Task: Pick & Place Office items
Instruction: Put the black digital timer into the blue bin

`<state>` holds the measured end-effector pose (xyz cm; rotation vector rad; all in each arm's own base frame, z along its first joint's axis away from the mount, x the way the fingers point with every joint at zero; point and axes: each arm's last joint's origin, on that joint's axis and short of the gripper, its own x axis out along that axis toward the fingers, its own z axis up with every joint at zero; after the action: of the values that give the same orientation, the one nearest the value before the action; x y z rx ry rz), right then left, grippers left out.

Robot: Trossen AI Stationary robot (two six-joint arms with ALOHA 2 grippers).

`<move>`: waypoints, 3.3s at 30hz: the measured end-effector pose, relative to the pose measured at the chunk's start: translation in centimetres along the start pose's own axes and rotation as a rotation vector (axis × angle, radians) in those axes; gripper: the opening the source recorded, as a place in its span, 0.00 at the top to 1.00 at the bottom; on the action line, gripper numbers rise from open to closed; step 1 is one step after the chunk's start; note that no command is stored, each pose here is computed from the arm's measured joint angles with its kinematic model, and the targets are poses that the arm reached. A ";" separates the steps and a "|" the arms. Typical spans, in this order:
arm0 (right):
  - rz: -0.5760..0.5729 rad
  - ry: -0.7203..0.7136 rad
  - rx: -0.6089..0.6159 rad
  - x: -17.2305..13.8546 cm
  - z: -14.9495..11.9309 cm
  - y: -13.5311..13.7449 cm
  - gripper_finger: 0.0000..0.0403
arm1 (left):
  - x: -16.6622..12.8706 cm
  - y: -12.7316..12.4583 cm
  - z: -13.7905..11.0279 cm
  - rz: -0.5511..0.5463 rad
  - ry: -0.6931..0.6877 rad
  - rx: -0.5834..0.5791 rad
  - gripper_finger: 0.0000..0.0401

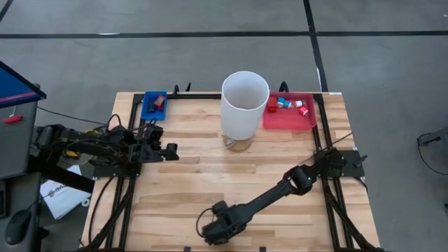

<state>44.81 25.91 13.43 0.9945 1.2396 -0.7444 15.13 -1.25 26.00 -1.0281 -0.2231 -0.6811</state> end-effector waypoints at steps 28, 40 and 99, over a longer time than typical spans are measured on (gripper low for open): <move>0.219 -0.056 -0.214 -4.6 -5.6 0.8 0.30 | -0.2 -0.5 0.0 -0.026 0.035 0.025 0.25; 0.172 -0.130 -0.425 -4.4 -3.6 0.8 0.30 | -0.2 -0.5 -0.1 -0.030 0.047 0.056 0.25; -0.264 -0.202 -0.476 -0.3 0.0 -2.3 0.30 | -0.2 -0.5 0.0 -0.022 0.025 0.042 0.25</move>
<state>42.71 24.91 13.28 0.3621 1.3019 -0.6873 14.68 -1.33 26.24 -0.9779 -0.2265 -0.7061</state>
